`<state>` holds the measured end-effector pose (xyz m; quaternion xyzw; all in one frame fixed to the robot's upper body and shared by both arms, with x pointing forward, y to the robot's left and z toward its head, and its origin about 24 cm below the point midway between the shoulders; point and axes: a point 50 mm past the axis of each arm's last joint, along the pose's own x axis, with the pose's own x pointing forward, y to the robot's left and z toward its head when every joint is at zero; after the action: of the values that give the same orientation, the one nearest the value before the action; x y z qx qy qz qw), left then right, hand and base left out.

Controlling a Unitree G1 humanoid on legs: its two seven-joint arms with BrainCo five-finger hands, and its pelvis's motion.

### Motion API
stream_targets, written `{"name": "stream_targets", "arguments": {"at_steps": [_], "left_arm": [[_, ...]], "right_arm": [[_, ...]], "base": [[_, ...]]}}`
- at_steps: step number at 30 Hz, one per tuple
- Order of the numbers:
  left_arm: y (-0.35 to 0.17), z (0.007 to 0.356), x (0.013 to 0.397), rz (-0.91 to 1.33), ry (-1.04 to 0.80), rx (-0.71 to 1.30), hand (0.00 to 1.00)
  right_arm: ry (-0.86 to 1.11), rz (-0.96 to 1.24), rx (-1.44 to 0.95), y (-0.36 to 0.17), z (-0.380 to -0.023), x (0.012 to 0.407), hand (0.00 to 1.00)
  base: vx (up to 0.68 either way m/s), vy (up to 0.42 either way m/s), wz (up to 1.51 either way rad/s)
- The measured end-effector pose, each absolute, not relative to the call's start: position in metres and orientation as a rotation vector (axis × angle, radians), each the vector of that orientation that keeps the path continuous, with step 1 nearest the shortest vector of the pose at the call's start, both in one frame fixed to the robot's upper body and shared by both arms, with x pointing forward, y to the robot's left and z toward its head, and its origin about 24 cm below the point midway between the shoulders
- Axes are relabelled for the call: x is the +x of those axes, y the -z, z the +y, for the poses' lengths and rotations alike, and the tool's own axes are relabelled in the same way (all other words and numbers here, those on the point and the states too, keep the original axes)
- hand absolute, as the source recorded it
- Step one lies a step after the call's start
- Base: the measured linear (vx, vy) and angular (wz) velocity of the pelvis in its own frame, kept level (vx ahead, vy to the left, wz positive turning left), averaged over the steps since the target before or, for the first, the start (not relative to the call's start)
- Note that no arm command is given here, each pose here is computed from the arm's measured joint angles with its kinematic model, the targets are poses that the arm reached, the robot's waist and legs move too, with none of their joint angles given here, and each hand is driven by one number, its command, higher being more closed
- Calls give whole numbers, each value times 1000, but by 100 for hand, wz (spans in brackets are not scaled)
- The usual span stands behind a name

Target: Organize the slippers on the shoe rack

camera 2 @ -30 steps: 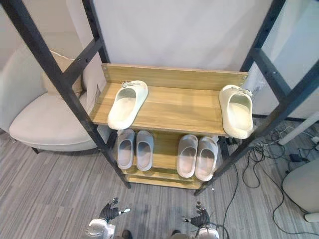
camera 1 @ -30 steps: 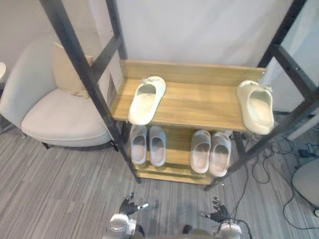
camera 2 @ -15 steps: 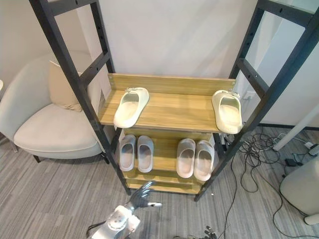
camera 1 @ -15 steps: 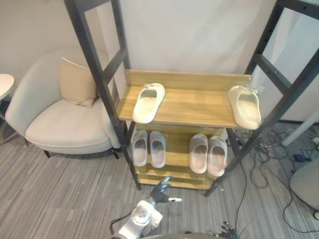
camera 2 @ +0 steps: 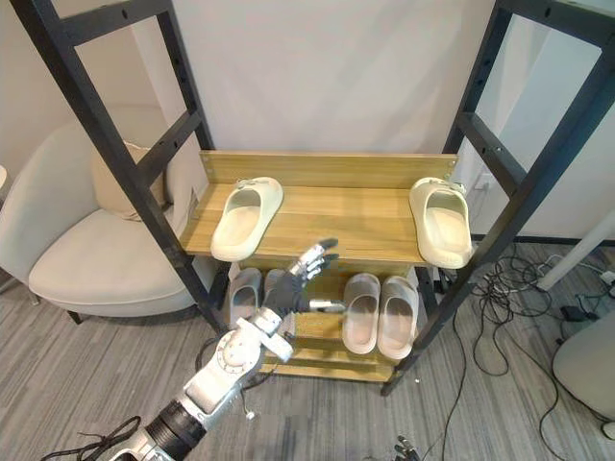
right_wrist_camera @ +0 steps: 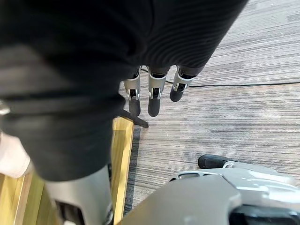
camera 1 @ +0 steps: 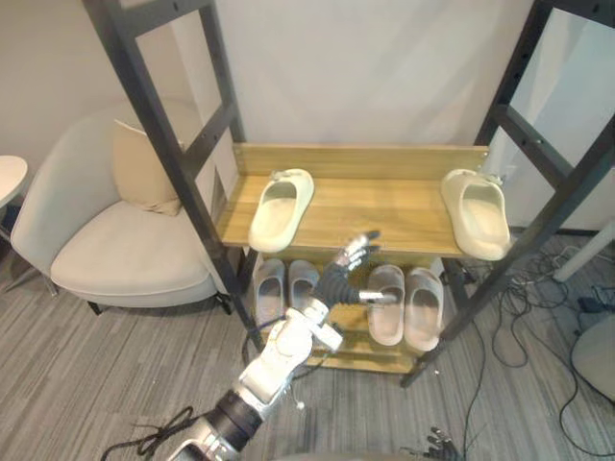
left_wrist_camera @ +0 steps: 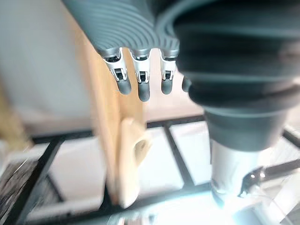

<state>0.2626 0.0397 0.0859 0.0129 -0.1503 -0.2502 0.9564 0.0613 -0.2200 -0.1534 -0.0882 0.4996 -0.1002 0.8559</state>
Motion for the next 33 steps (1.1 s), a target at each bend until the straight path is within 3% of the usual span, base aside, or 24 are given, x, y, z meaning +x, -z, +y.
{"name": "stream_targets", "arguments": {"at_steps": [20,33], "left_arm": [[-163,145,352,-462,85,320,0],[-191,191,377,-422,-53,562,0]], "right_arm": [[158,1059,-172,155,-215,70,0],[200,1054,-149,155,-221,73,0]], "base": [[-15,-1,0],[-21,-7,-8]]}}
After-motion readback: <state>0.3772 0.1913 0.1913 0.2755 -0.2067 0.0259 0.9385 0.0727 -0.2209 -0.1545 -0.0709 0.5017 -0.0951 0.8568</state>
